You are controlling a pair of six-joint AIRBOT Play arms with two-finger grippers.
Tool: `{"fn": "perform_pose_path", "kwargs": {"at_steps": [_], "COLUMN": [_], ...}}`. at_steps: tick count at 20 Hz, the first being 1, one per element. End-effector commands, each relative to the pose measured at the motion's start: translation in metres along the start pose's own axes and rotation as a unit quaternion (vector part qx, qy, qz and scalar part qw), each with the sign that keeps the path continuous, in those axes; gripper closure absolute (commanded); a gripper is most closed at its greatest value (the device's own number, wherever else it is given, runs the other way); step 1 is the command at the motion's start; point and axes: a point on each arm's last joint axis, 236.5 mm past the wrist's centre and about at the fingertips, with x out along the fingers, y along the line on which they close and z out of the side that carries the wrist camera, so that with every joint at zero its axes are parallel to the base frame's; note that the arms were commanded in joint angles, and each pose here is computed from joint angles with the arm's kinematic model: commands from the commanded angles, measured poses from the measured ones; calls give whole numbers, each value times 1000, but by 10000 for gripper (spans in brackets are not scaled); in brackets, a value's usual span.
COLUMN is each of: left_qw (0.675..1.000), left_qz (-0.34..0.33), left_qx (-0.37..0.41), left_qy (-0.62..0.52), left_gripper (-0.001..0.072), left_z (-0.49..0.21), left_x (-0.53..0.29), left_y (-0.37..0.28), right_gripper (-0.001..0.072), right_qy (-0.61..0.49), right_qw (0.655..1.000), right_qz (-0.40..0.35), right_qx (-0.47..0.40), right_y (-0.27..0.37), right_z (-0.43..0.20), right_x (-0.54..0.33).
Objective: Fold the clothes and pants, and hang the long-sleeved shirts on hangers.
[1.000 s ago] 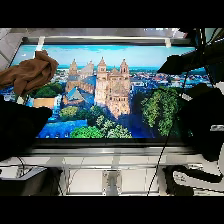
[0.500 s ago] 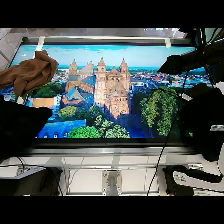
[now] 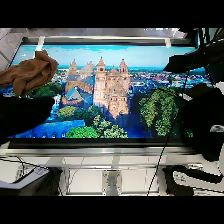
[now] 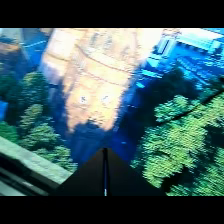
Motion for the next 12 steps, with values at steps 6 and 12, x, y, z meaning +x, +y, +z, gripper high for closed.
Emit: {"fn": "perform_pose_path", "kwargs": {"at_steps": [6, 12], "left_qw": [930, 866], "left_qz": [-198, -267], "left_qx": [258, 353], "left_qy": [171, 232], "left_gripper": [671, 671], "left_z": [-254, -493], "left_x": [46, 37], "left_y": [-261, -300], "right_gripper": [702, 703], "right_qy": [37, 17], "right_qw": [982, 978], "right_qz": [-178, -209], "right_qx": [-43, -9], "right_y": [-83, -126], "right_z": [-14, -13], "right_x": [-16, -33]}}
